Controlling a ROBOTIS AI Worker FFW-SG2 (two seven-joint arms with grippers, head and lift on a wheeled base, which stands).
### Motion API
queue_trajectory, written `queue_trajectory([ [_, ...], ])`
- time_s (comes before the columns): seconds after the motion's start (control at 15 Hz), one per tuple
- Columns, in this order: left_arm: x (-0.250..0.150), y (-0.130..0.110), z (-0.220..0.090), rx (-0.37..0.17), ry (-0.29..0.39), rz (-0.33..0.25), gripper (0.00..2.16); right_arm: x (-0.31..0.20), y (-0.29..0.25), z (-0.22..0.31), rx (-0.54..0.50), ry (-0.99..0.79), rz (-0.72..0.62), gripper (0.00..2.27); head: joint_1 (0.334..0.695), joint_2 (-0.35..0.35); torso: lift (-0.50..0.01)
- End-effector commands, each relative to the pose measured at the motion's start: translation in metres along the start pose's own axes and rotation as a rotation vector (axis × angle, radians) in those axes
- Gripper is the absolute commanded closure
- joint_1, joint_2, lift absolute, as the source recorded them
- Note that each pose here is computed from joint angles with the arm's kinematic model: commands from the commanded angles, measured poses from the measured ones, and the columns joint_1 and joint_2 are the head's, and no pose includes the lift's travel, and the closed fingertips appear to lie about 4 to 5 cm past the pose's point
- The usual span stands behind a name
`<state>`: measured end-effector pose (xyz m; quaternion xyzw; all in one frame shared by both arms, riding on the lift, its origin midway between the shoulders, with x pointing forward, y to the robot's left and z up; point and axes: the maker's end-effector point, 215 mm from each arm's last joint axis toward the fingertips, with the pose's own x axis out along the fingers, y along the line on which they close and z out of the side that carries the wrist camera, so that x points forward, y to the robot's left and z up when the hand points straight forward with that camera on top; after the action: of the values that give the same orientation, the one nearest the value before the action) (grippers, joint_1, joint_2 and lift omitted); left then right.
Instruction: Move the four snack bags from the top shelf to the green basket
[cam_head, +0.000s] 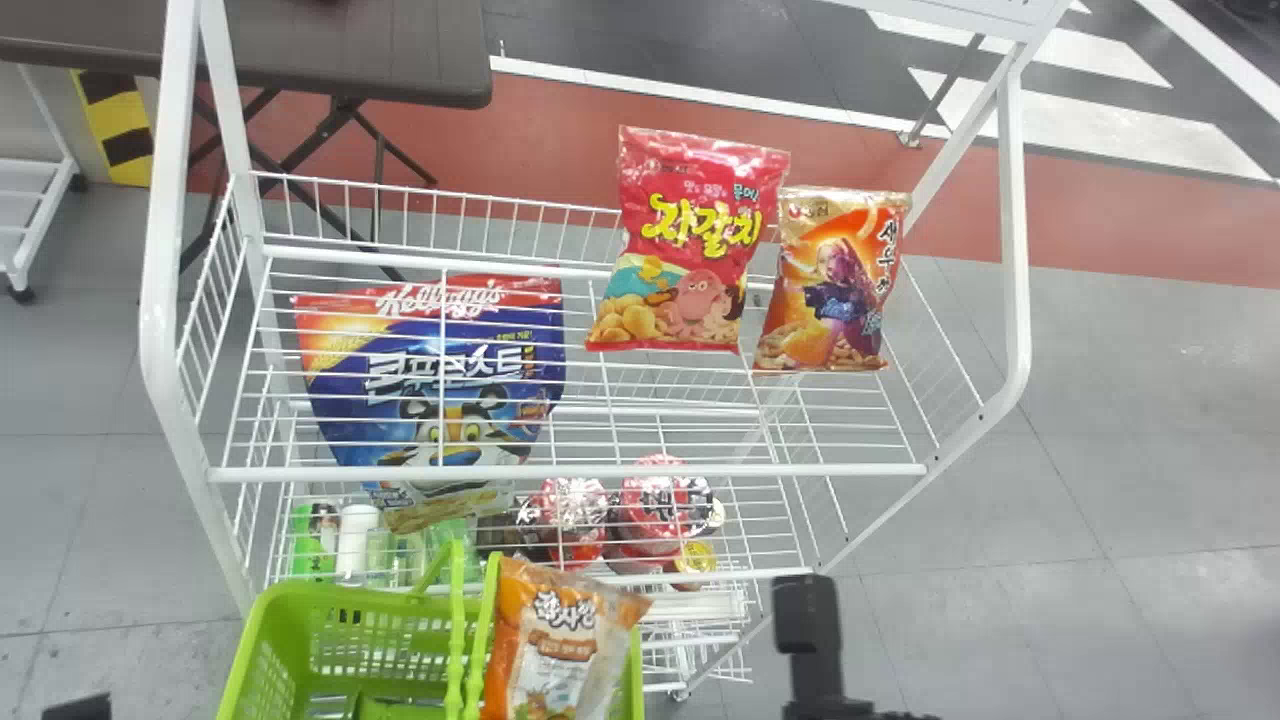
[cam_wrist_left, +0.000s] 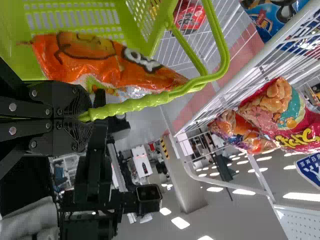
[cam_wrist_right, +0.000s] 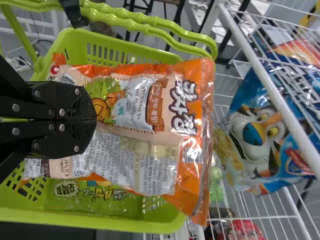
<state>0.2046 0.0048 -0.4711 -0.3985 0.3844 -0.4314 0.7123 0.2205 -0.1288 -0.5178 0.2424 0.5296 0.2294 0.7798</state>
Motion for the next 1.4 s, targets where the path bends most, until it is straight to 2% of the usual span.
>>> queue_trajectory([
  [0.0, -0.001, 0.000, -0.001, -0.001, 0.001, 0.001, 1.73, 0.020, 0.009, -0.021, -0.028, 0.067, -0.002, 2.19, 0.695, -0.350, 0.000],
  [0.2, -0.002, 0.000, -0.001, 0.000, 0.001, 0.000, 1.73, 0.034, -0.001, -0.046, -0.050, 0.140, -0.034, 2.19, 0.695, -0.315, 0.000],
  [0.33, -0.001, 0.000, -0.002, -0.002, 0.002, 0.000, 1.73, 0.040, -0.008, -0.050, -0.054, 0.147, -0.045, 2.16, 0.695, -0.315, 0.000],
  [0.4, 0.000, 0.000, -0.001, -0.001, -0.001, 0.000, 1.73, 0.042, -0.009, -0.047, -0.056, 0.140, -0.053, 1.77, 0.695, -0.319, 0.000],
  [0.53, 0.000, 0.000, -0.001, -0.001, 0.001, 0.000, 1.73, 0.044, -0.007, -0.024, -0.097, 0.074, -0.049, 0.00, 0.695, -0.327, 0.000],
  [0.8, -0.002, 0.002, 0.000, -0.002, -0.004, 0.007, 1.73, 0.036, -0.003, 0.043, -0.189, -0.102, -0.050, 0.05, 0.695, -0.291, 0.000],
  [0.93, -0.002, 0.003, 0.002, -0.001, -0.008, 0.009, 1.73, 0.020, 0.006, 0.105, -0.288, -0.300, -0.051, 0.05, 0.695, -0.281, 0.000],
  [1.13, -0.001, 0.006, 0.004, -0.001, -0.008, 0.014, 1.73, -0.025, 0.004, 0.218, -0.419, -0.654, -0.164, 0.05, 0.695, -0.280, 0.000],
  [1.33, 0.001, 0.012, 0.005, -0.004, -0.005, 0.019, 1.73, -0.036, -0.014, 0.298, -0.437, -0.786, -0.267, 0.05, 0.695, -0.304, 0.000],
])
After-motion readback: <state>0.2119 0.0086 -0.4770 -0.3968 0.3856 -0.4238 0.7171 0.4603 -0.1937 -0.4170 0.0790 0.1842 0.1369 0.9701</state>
